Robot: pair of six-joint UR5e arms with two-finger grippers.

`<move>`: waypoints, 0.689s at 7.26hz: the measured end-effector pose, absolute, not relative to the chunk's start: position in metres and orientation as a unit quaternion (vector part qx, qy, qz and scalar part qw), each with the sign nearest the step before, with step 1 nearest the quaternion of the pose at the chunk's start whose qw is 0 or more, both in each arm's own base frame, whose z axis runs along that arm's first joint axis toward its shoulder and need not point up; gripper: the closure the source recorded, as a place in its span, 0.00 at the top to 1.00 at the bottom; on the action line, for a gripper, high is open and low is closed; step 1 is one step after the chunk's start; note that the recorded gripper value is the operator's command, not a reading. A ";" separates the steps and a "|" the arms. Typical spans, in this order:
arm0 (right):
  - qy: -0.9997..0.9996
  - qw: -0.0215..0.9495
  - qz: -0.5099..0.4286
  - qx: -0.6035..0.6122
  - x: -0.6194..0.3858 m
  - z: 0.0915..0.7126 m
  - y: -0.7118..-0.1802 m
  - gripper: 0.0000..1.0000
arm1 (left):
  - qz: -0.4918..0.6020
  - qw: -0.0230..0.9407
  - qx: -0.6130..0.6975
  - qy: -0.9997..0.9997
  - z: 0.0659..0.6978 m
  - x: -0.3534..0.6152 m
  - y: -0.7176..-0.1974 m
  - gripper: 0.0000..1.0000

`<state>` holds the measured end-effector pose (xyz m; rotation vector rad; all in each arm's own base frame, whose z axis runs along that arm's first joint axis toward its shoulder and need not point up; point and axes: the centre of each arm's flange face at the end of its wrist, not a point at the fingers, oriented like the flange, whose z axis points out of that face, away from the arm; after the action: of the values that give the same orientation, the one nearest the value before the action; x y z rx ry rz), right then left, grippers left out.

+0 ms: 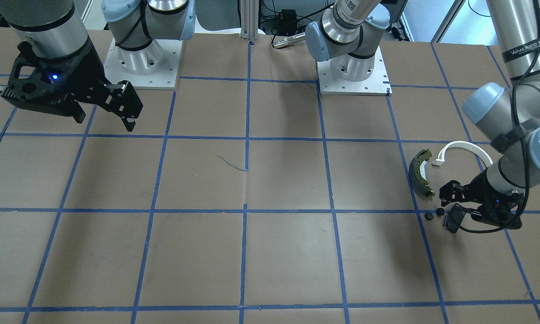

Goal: Place bearing gear from tray to pile

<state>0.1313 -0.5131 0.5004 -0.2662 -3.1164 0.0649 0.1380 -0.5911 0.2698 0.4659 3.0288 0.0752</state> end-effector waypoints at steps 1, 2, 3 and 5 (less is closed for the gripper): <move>-0.996 0.006 0.021 -0.085 0.131 0.500 -0.513 1.00 | 0.017 0.038 0.160 0.986 0.296 0.109 -0.596 0.93; -0.996 0.006 0.021 -0.086 0.131 0.501 -0.513 1.00 | 0.015 0.037 0.155 0.987 0.325 0.071 -0.603 0.97; -0.996 0.006 0.021 -0.087 0.131 0.501 -0.513 1.00 | 0.014 0.036 0.135 0.990 0.356 0.024 -0.610 1.00; -0.996 0.005 0.021 -0.089 0.132 0.501 -0.513 1.00 | 0.003 0.038 0.082 0.996 0.412 -0.081 -0.610 1.00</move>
<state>0.1317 -0.5131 0.5009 -0.2800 -3.1177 0.0644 -0.0809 -0.6104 0.4123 0.2501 3.0549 0.0105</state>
